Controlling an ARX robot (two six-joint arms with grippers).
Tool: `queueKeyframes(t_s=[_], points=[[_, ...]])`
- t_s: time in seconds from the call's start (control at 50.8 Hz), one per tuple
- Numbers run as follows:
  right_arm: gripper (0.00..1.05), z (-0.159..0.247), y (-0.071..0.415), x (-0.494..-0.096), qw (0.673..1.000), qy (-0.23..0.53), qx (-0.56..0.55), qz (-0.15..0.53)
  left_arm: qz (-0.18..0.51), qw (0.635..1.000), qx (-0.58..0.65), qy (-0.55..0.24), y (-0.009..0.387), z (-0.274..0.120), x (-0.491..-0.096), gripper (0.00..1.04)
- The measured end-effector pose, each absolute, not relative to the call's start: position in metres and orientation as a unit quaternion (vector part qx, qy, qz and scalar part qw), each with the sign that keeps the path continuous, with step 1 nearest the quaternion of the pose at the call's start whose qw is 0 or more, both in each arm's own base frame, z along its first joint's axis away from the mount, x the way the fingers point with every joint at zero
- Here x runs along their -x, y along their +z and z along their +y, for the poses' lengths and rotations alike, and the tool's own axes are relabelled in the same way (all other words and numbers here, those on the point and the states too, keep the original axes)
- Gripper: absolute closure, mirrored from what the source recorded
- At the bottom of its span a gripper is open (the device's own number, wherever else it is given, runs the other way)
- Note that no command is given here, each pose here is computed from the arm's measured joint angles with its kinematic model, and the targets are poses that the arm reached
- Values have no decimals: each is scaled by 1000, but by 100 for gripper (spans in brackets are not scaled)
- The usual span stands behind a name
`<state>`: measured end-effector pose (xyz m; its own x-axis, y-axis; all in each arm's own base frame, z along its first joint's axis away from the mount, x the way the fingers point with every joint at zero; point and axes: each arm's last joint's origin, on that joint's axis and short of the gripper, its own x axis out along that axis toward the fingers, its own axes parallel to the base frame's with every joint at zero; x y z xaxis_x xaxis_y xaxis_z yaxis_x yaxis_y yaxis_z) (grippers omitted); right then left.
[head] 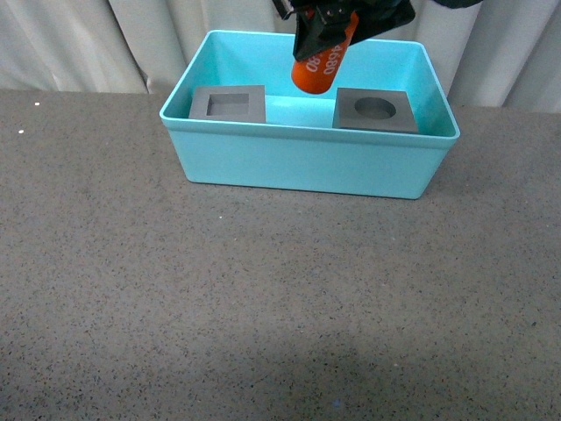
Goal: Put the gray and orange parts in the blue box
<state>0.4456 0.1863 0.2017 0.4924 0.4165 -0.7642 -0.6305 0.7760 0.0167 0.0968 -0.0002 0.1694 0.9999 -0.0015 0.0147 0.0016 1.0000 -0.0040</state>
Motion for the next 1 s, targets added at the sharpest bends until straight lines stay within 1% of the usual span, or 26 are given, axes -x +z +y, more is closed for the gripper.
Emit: queueKeyframes(t_s=[0.118,0.295,0.748,0.945,0.964,1.004], points=[[60,194,183,-464,844,307,135,419,-7,1000,2,-1,169,0,-97,7],[60,201,163,-480,834,300,139,442,-7,1000,2,-1,169,0,-97,7],[60,208,129,-494,811,295,138,486,-7,1000,2,-1,169,0,-97,7],[60,212,128,-495,812,293,143,485,-7,1000,2,-1,169,0,-97,7],[60,212,128,-496,812,292,144,484,-7,1000,2,-1,169,0,-97,7],[52,213,127,-496,812,290,146,484,-7,1000,2,-1,169,0,-97,7]])
